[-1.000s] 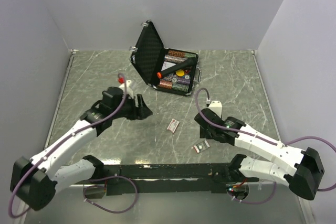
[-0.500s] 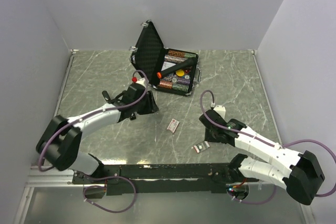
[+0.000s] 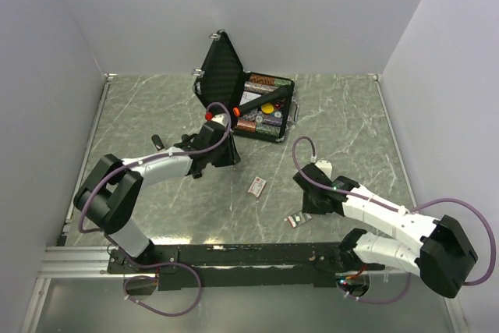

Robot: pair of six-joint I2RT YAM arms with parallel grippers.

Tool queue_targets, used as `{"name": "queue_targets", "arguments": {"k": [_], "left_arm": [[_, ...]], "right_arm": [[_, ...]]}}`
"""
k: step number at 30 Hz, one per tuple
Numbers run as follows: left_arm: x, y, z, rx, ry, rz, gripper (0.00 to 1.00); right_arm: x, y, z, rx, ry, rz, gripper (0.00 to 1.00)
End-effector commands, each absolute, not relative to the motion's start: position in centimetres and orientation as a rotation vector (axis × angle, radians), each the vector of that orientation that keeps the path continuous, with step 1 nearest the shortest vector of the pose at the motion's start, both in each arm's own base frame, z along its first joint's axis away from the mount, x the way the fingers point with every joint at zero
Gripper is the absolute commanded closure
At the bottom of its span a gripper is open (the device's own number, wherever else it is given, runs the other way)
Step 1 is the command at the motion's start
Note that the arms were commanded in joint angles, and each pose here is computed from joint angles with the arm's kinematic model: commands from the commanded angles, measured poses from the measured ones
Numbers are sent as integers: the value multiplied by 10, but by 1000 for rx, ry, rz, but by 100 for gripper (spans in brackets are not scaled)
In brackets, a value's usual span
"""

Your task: Unload the staples from the stapler

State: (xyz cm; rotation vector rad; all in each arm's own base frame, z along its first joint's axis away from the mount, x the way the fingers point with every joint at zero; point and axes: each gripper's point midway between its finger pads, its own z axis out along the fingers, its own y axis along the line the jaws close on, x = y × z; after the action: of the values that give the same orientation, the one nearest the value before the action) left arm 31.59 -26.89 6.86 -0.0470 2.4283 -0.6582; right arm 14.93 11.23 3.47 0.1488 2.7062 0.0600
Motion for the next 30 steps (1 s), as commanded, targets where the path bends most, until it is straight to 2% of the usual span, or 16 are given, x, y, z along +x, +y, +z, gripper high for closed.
{"name": "queue_targets", "arguments": {"k": [1,30], "left_arm": [[333,-284,81,-66,2356,-706,60],[331,-301,77,-35,2356,-784,61]], "right_arm": [[152,110,34,205,2691,48,69],[151,121,17,161,2778,49,73]]}}
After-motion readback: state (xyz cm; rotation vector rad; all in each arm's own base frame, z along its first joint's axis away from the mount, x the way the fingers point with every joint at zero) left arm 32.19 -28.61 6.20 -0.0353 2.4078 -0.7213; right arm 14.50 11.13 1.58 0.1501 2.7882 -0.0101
